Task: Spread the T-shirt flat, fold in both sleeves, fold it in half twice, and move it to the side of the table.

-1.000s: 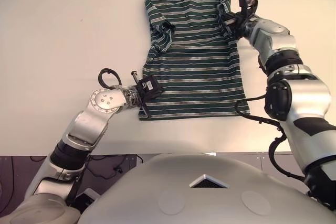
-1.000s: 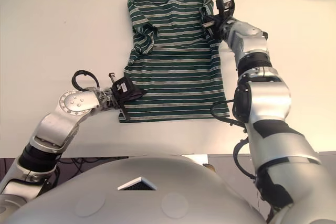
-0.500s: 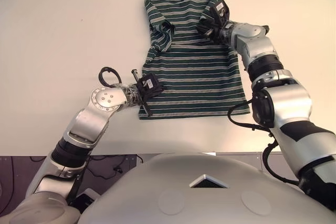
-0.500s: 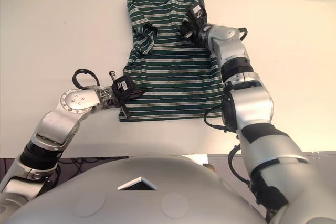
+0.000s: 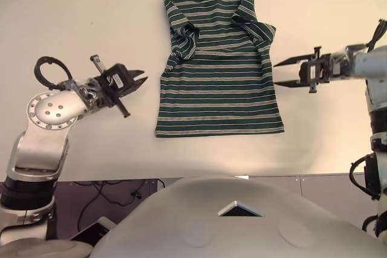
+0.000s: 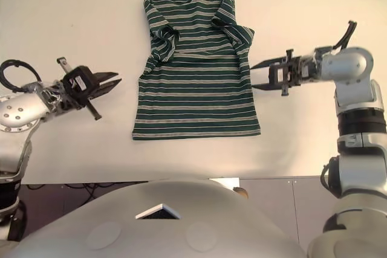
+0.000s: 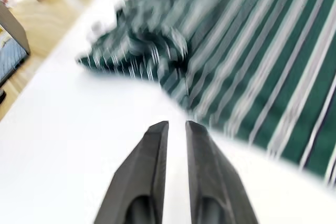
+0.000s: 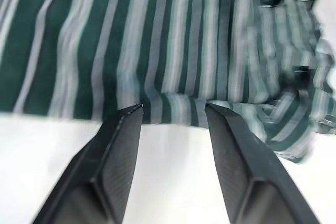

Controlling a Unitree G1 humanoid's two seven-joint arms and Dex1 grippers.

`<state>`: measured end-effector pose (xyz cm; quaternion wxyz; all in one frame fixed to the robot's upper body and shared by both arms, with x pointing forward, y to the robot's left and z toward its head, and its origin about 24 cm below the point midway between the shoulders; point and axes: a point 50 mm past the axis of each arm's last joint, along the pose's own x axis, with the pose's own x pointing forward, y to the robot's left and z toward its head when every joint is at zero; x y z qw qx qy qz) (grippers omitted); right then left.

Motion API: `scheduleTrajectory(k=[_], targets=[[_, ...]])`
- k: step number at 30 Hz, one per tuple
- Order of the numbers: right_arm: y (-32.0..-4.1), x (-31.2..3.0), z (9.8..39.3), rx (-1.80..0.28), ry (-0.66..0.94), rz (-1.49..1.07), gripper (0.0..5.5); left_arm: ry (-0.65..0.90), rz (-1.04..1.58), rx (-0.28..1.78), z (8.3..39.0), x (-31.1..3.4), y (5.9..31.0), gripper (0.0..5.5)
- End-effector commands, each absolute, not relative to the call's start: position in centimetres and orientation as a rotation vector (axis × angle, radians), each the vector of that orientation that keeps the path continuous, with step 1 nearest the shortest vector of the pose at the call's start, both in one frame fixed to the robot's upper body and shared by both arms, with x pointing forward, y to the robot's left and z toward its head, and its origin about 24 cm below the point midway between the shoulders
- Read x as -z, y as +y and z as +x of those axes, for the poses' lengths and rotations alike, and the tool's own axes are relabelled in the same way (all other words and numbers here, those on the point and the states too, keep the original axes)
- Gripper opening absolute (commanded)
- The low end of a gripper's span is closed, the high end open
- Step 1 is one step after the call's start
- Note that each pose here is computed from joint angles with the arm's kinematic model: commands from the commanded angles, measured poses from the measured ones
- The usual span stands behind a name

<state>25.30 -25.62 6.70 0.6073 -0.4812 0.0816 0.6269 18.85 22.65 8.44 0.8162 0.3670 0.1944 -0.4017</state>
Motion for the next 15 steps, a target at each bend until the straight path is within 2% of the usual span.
scheduleTrajectory(k=[1,7,11,15], targets=[[-27.4,-5.4,22.6,-1.535,0.112,-1.242,2.19,0.464,0.96,1.024,16.7,-5.9,23.1,1.08],[-27.2,-4.4,19.2,-1.699,-0.166,-1.325,2.19,0.39,1.08,1.185,14.4,-2.9,22.0,1.08],[-26.2,-3.5,18.3,-1.731,-0.239,-1.286,2.19,0.337,1.113,1.248,14.1,-2.4,21.0,1.08],[-25.9,-2.9,18.6,-1.707,-0.213,-1.278,1.46,0.28,1.182,1.339,13.7,-2.1,20.3,1.13]])
